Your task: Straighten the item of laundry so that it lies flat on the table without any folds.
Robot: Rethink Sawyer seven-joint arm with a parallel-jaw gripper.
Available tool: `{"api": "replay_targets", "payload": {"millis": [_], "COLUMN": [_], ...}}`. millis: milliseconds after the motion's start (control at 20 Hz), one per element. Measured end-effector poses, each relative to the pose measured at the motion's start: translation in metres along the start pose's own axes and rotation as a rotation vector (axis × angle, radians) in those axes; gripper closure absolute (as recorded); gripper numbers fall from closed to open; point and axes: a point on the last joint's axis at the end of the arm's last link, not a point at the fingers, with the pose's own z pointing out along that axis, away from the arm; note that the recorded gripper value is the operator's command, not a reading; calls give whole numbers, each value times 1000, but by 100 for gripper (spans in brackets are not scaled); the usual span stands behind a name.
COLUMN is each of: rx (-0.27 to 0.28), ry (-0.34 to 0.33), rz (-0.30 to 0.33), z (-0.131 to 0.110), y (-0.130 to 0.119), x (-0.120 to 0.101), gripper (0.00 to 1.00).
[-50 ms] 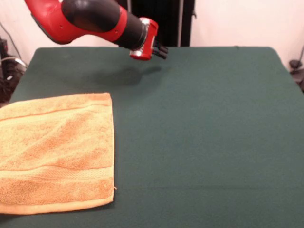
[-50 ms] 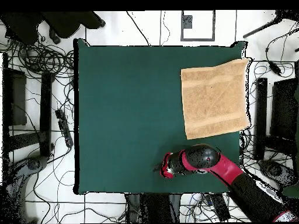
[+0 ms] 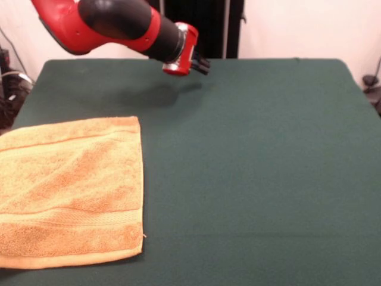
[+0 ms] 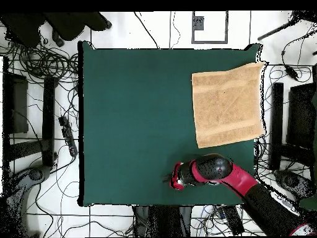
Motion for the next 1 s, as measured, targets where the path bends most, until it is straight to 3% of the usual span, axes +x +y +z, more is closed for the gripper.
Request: {"api": "replay_targets", "payload": {"millis": [100, 150, 250, 400, 500, 700, 1000], "rx": [58, 161, 268, 383, 423, 555, 617], "ry": [51, 128, 185, 229, 242, 267, 285], "rz": [-39, -108, -177, -247, -269, -327, -340], "z": [3, 5, 1, -7, -11, -32, -52], "y": [-1, -4, -10, -17, -18, -26, -28], "x": [1, -1, -7, -18, -22, -38, -43], "gripper": [100, 100, 100, 100, 100, 100, 100]}}
